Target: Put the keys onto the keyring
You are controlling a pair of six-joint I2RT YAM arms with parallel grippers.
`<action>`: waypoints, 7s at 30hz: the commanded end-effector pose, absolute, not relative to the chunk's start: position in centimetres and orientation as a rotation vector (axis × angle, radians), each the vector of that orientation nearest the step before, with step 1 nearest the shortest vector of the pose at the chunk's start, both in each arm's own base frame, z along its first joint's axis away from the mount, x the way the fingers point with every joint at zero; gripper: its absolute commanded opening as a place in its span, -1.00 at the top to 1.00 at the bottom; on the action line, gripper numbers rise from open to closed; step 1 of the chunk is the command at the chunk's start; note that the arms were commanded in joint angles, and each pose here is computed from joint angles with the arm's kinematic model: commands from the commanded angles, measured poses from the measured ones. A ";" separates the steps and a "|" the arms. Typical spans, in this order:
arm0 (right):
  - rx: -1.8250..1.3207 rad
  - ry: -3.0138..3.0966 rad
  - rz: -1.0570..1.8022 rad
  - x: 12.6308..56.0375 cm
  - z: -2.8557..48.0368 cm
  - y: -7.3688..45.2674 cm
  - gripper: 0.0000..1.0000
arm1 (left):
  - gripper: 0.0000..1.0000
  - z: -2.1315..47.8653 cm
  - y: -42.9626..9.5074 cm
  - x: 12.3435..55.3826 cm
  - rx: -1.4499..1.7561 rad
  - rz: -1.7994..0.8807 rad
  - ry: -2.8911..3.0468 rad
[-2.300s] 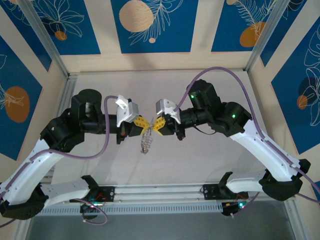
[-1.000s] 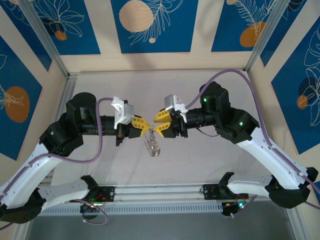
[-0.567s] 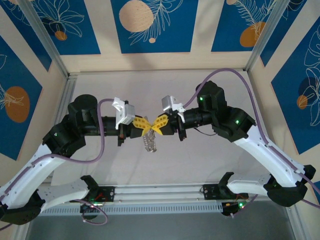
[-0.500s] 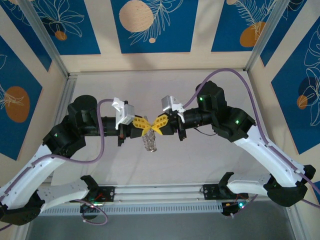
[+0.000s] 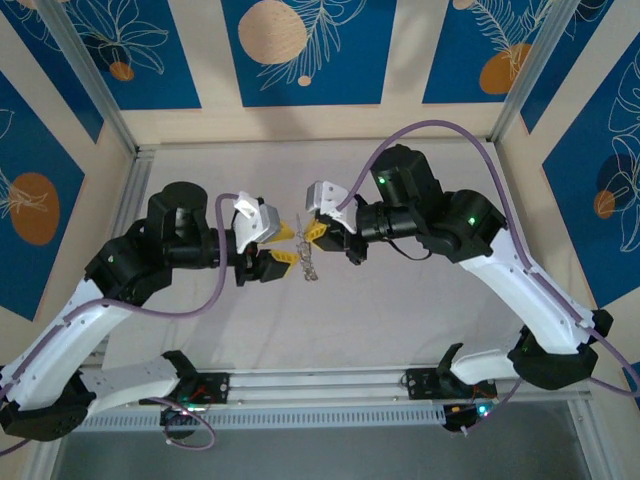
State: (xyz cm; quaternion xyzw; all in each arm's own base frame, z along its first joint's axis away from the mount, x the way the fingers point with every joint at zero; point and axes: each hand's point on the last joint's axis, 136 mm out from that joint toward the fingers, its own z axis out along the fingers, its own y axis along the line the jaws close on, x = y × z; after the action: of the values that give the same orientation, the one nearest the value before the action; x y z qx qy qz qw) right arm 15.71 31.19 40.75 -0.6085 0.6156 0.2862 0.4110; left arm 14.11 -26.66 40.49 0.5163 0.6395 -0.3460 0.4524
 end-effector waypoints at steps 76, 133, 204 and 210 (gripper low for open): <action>-1.487 1.442 1.103 11.4 42.7 31.0 1.00 | 1.00 48.0 -26.6 10.6 1.218 -1.107 1.230; -0.871 1.737 0.974 20.5 36.0 26.5 -0.36 | 1.00 33.5 -26.0 19.1 1.100 -0.851 1.808; 0.149 1.841 0.123 37.8 11.1 -0.3 -0.99 | -1.00 11.6 1.0 39.3 -0.120 0.499 1.884; 0.057 1.934 0.118 39.6 9.3 1.3 -0.98 | -1.00 10.3 0.5 40.0 -0.061 0.303 1.940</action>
State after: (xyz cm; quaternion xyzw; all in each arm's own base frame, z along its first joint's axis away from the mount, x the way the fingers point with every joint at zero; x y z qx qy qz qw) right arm 37.63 0.68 6.55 0.0521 0.8465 0.0498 0.5275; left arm 39.11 1.12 9.59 -0.0309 0.8234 0.1826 0.5364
